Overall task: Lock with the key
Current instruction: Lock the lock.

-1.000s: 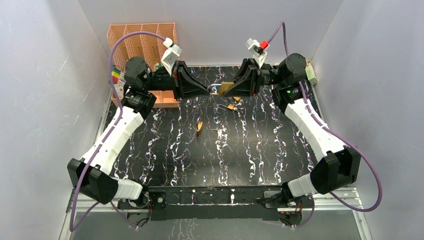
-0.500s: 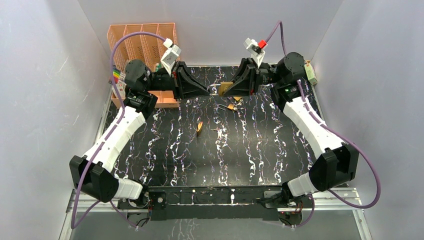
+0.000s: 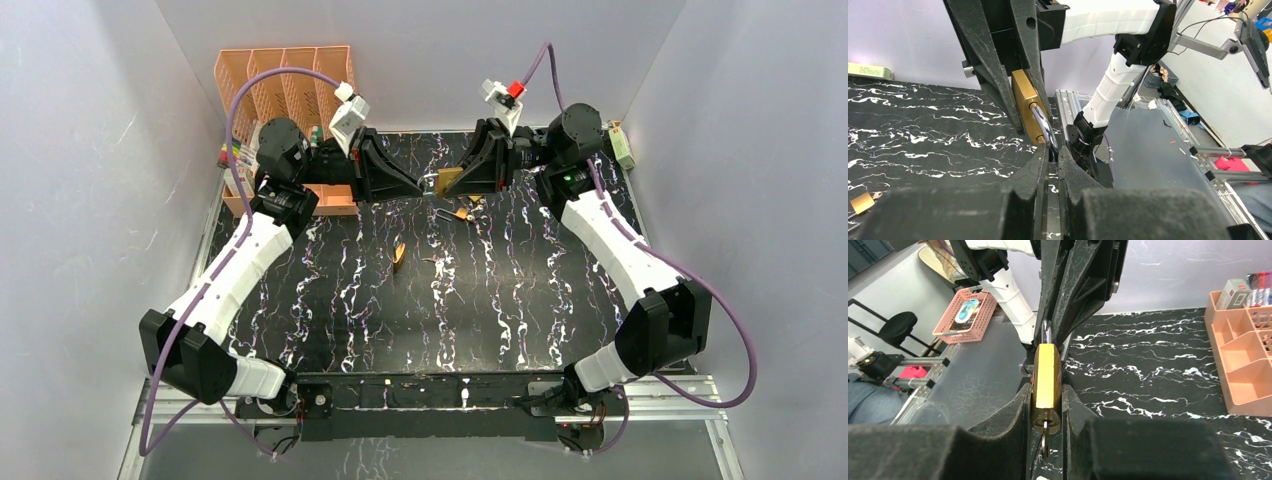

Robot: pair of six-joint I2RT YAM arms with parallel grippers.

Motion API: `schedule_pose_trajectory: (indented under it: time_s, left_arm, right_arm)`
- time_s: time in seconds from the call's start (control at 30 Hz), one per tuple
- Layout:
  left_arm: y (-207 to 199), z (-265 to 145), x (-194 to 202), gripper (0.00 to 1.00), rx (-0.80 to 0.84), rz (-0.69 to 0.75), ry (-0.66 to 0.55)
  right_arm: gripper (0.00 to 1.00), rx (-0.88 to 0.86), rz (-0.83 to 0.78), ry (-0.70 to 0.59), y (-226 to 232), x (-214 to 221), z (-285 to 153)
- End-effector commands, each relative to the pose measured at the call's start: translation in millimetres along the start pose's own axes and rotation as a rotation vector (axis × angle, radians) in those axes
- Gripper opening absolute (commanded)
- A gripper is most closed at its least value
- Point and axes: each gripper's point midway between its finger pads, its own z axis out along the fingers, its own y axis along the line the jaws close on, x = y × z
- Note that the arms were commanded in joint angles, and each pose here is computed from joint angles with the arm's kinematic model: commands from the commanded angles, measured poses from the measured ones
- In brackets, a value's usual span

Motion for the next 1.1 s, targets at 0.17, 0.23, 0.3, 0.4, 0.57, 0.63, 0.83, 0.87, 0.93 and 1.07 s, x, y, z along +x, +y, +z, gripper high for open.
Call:
schedule_pose_trajectory:
  time_s: [0.17, 0.23, 0.3, 0.4, 0.57, 0.63, 0.83, 0.87, 0.93, 1.07]
  left_arm:
    - [12, 41, 27, 0.00, -0.042, -0.010, 0.046]
    - [15, 48, 30, 0.00, -0.046, -0.013, 0.042]
    - [20, 52, 31, 0.00, -0.058, -0.012, 0.038]
    - [28, 55, 29, 0.00, -0.092, -0.002, 0.020]
    - [38, 53, 21, 0.00, -0.164, 0.030, -0.012]
    - [42, 50, 17, 0.00, -0.209, 0.048, -0.026]
    - [56, 31, -2, 0.05, -0.405, 0.089, -0.140]
    - [55, 30, -5, 0.00, -0.415, 0.095, -0.152]
    - [55, 29, -9, 0.00, -0.423, 0.093, -0.170]
    - [52, 30, -11, 0.00, -0.405, 0.092, -0.182]
  right_arm:
    - [0.00, -0.047, -0.163, -0.108, 21, -45, 42]
    - [0.00, -0.060, -0.162, -0.114, 21, -45, 49]
    - [0.00, -0.073, -0.160, -0.120, 22, -43, 56]
    - [0.00, -0.088, -0.158, -0.125, 24, -40, 65]
    - [0.00, -0.097, -0.148, -0.118, 25, -35, 69]
    - [0.00, -0.090, -0.150, -0.113, 26, -34, 68]
    - [0.00, 0.007, -0.188, -0.157, 22, -41, 65]
    - [0.00, 0.017, -0.188, -0.162, 22, -41, 65]
    - [0.00, 0.026, -0.183, -0.164, 21, -41, 64]
    - [0.00, 0.040, -0.165, -0.168, 18, -36, 64]
